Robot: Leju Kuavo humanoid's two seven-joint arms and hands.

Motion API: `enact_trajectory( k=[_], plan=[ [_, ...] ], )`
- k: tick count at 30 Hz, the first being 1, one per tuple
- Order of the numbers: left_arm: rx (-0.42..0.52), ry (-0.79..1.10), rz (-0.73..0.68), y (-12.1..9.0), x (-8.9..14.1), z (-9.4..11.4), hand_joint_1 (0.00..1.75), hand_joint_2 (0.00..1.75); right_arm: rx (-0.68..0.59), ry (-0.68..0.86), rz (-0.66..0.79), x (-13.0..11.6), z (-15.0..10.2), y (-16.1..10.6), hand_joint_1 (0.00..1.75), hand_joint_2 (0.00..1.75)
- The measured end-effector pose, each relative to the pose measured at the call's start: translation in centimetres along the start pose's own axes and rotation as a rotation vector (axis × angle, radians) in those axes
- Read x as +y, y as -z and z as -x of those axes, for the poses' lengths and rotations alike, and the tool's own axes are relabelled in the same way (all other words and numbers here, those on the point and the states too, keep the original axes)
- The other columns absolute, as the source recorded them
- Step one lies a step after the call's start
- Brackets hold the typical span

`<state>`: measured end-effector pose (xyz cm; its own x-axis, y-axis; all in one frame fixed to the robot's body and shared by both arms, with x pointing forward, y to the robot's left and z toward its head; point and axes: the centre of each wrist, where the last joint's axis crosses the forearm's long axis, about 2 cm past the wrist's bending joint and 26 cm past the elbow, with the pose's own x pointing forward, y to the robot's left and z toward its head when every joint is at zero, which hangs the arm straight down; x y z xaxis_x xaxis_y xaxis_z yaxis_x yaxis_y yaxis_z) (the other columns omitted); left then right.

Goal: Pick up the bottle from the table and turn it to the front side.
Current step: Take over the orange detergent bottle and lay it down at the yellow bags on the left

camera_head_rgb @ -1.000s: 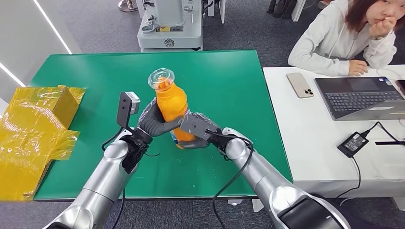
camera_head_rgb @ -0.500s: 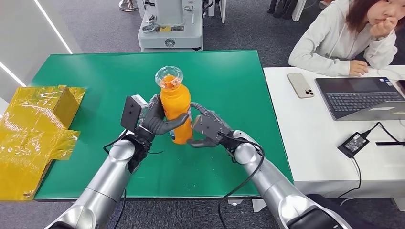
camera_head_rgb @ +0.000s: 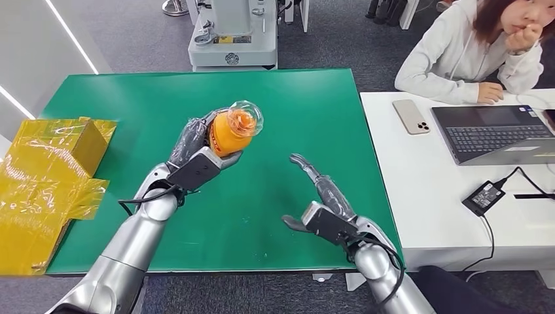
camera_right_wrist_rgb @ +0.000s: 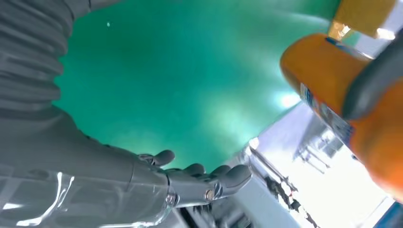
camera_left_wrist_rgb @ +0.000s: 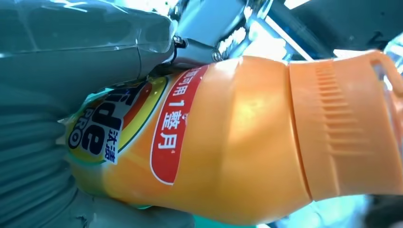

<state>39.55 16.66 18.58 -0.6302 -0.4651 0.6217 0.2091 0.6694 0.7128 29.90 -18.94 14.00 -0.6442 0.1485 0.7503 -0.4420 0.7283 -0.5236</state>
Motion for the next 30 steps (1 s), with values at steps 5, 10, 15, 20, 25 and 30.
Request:
enact_trajectory(
  k=[5, 10, 15, 20, 25, 30],
  plan=[
    [-0.002, 0.205, -0.038, -0.1, 0.9, 0.0, 1.75, 1.75, -0.05, -0.015, 0.041, 0.4, -2.1, -1.7, 0.0, 1.75],
    [0.034, 0.591, -0.078, -0.8, 1.9, 0.4, 1.75, 1.75, -0.091, -0.043, 0.094, 0.6, -3.7, -3.8, 0.0, 1.75],
    [0.069, 0.88, -0.048, -2.1, 1.9, 1.3, 1.75, 1.75, -0.096, -0.068, 0.132, 0.7, -4.6, -5.7, 0.0, 1.75],
    [0.143, 1.079, 0.002, -3.4, 1.8, 2.9, 1.75, 1.75, -0.078, -0.101, 0.153, 1.0, -5.2, -7.6, 0.0, 1.75],
    [0.249, 1.146, 0.055, -5.1, 1.5, 5.2, 1.75, 1.75, -0.077, -0.102, 0.152, 1.4, -5.6, -8.3, 0.0, 1.75],
    [0.331, 1.2, 0.137, -6.2, 1.3, 6.9, 1.75, 1.75, -0.075, -0.102, 0.15, 1.5, -5.7, -8.5, 0.0, 1.75]
  ],
)
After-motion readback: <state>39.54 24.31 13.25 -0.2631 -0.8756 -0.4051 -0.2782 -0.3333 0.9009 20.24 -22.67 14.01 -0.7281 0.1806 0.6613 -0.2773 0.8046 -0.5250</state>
